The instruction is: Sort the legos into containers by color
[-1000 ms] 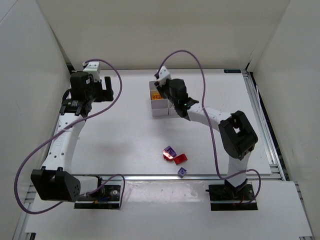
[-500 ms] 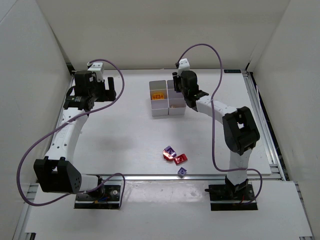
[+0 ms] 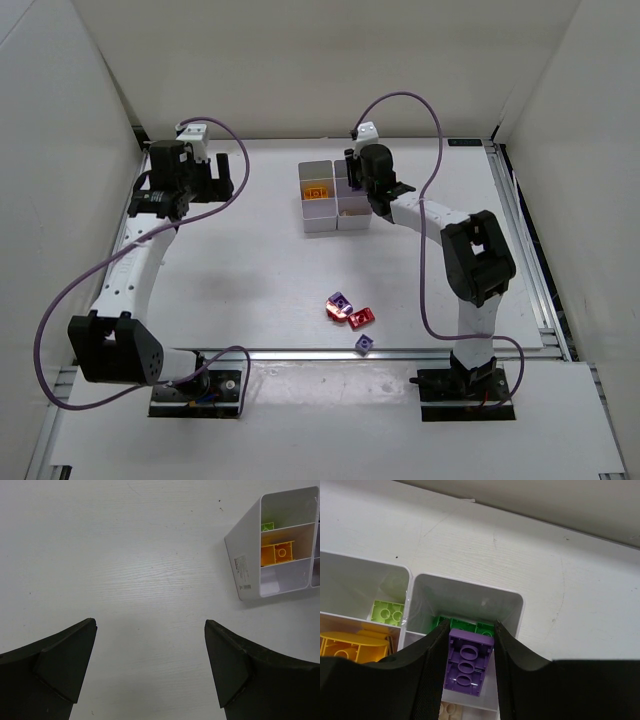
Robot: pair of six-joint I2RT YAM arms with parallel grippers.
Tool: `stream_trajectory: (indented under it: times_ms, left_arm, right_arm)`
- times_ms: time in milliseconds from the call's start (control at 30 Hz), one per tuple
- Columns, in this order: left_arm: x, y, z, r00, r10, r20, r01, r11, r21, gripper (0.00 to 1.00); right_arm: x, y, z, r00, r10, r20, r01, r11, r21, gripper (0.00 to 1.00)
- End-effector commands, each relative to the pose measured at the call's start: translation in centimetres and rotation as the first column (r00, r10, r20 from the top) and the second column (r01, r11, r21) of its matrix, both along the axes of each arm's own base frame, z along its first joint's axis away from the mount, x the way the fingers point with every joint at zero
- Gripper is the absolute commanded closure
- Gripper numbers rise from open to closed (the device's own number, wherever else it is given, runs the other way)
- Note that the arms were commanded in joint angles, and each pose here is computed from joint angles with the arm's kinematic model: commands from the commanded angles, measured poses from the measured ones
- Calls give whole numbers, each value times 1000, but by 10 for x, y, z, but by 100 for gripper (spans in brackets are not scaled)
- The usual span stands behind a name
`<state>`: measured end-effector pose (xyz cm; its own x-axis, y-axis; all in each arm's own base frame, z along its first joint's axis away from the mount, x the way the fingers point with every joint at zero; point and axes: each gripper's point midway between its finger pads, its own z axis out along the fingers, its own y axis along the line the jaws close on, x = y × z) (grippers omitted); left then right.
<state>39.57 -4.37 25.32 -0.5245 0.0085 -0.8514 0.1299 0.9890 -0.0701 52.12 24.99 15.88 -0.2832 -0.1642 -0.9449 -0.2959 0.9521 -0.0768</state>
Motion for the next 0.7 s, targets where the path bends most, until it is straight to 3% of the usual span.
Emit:
stream_trajectory:
  times_ms: [0,267,433,567,667]
  left_arm:
    - [6,-2,22,999,-7,53,8,1000,-16,1]
    - [9,-4,21,999,-15,49,16,1000,-24,1]
    - [9,-7,20,999,-27,46,28,999,-30,1]
    - [9,-9,21,998,-33,46,34,999,-37,1]
    - [9,-11,22,998,-38,50,40,998,-42,1]
  right_arm:
    - [7,2,9,1000,1,30,-3,999,37,68]
    - [5,4,14,999,18,32,-20,999,46,43]
    - [2,3,18,998,42,46,-43,999,16,40]
    - [-11,2,52,993,81,89,-83,996,22,41]
    - [-41,11,64,976,216,30,-217,976,7,43]
